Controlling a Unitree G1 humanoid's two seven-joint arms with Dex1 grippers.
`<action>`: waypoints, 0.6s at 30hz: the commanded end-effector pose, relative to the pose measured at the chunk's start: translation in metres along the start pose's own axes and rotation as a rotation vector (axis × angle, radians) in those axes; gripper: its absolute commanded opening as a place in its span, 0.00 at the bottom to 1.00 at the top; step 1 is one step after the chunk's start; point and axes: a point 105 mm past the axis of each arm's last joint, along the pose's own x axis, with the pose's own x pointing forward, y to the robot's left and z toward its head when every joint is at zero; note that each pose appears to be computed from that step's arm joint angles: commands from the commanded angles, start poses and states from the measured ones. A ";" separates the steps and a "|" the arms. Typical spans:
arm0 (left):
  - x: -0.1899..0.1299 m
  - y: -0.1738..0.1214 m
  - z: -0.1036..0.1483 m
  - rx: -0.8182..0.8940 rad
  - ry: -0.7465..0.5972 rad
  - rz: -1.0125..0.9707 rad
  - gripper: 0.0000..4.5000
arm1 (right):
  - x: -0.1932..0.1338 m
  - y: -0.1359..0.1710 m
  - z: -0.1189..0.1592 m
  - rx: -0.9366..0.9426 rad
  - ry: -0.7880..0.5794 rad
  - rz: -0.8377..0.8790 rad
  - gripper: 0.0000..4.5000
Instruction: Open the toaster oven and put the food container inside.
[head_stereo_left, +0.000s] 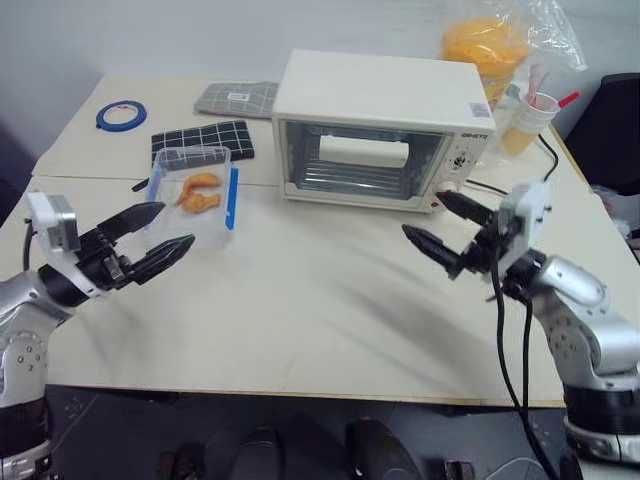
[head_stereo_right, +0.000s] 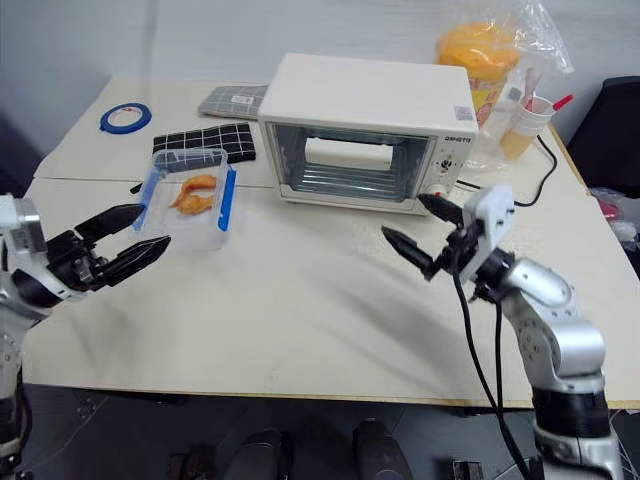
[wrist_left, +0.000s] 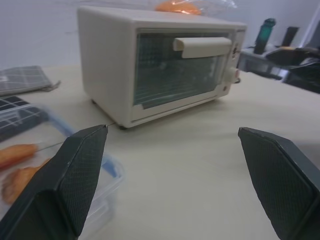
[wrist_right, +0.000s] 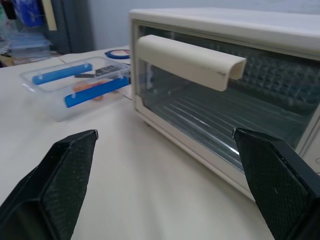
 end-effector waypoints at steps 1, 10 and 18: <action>0.010 -0.004 0.004 -0.007 -0.021 -0.051 0.99 | 0.009 -0.014 0.001 0.001 0.001 -0.033 1.00; 0.030 -0.012 -0.008 -0.025 -0.036 -0.077 0.99 | 0.050 -0.015 0.014 -0.022 -0.022 0.029 1.00; 0.033 -0.012 -0.017 -0.046 -0.026 -0.063 0.99 | 0.069 0.005 0.033 -0.023 -0.088 0.131 1.00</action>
